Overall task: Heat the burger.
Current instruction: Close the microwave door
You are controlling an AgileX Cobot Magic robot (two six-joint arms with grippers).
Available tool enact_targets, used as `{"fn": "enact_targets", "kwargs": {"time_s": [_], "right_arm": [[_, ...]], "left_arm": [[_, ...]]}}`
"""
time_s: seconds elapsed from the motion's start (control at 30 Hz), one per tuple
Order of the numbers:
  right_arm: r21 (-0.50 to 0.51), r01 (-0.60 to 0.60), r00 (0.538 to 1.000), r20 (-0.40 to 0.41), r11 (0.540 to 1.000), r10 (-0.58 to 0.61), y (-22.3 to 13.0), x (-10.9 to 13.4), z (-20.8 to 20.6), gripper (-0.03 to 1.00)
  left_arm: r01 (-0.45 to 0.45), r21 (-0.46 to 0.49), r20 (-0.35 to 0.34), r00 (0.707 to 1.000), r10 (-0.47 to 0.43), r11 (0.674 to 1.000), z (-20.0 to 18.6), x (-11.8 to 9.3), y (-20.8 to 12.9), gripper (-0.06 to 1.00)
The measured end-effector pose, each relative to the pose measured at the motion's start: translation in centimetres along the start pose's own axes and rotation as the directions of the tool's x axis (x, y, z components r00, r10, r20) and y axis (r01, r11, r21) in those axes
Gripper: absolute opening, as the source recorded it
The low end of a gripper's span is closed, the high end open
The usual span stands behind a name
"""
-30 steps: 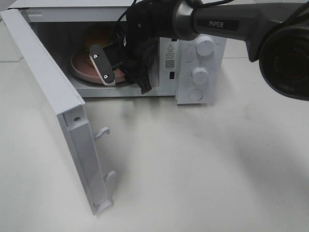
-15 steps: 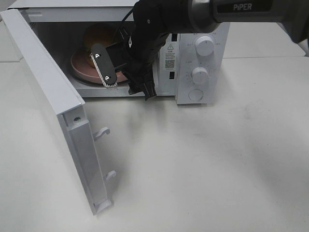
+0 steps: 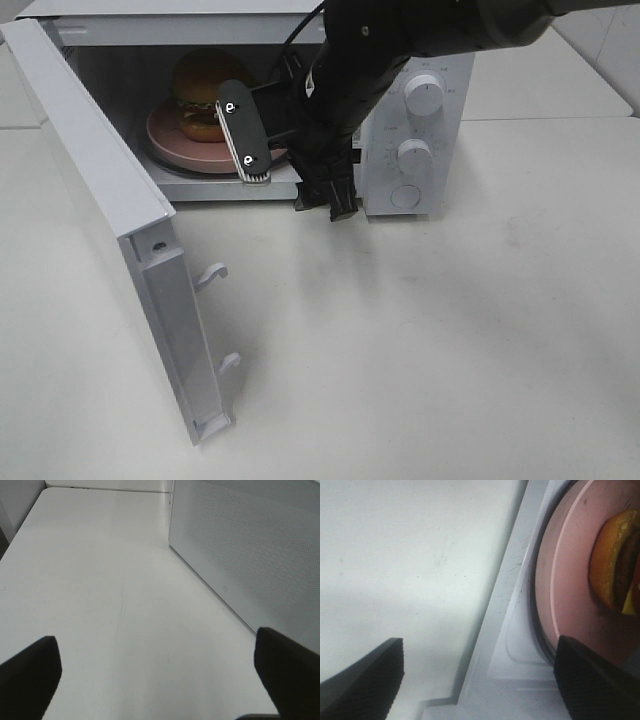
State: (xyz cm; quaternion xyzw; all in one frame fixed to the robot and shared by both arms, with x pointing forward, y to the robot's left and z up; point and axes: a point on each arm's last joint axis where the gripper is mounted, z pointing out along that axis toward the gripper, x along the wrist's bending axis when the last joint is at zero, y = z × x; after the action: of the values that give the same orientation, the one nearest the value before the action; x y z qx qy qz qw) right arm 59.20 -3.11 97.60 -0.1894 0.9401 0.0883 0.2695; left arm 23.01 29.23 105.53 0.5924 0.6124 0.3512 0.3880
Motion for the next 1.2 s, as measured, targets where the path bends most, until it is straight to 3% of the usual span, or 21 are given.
{"fn": "enact_targets", "kwargs": {"time_s": [0.43, 0.8, 0.97, 1.03, 1.13, 1.2], "right_arm": [[0.019, -0.102, 0.995, -0.007, 0.995, 0.102, -1.3, 3.0, -4.4, 0.78], [0.026, -0.309, 0.951, 0.004, 0.951, 0.309, -2.3, 5.5, -8.1, 0.78], [0.052, -0.408, 0.912, -0.007, 0.911, 0.409, -2.8, 6.6, -9.8, 0.77], [0.094, -0.526, 0.849, -0.009, 0.845, 0.529, -3.4, 7.6, -11.3, 0.77], [0.102, -0.553, 0.831, -0.007, 0.827, 0.556, -3.5, 7.8, -11.7, 0.77], [0.141, -0.648, 0.756, -0.005, 0.749, 0.655, -3.9, 8.6, -12.6, 0.77]], "left_arm": [[0.0, 0.0, 0.0, 1.0, 0.0, 1.0, 0.0, 0.0, 0.0, 0.99], [0.0, 0.0, 0.0, 1.0, 0.0, 1.0, 0.0, 0.0, 0.0, 0.99], [0.0, 0.0, 0.0, 1.0, 0.0, 1.0, 0.0, 0.0, 0.0, 0.99], [0.0, 0.0, 0.0, 1.0, 0.0, 1.0, 0.0, 0.0, 0.0, 0.99], [0.0, 0.0, 0.0, 1.0, 0.0, 1.0, 0.0, 0.0, 0.0, 0.99], [0.0, 0.0, 0.0, 1.0, 0.0, 1.0, 0.0, 0.0, 0.0, 0.99]]}}
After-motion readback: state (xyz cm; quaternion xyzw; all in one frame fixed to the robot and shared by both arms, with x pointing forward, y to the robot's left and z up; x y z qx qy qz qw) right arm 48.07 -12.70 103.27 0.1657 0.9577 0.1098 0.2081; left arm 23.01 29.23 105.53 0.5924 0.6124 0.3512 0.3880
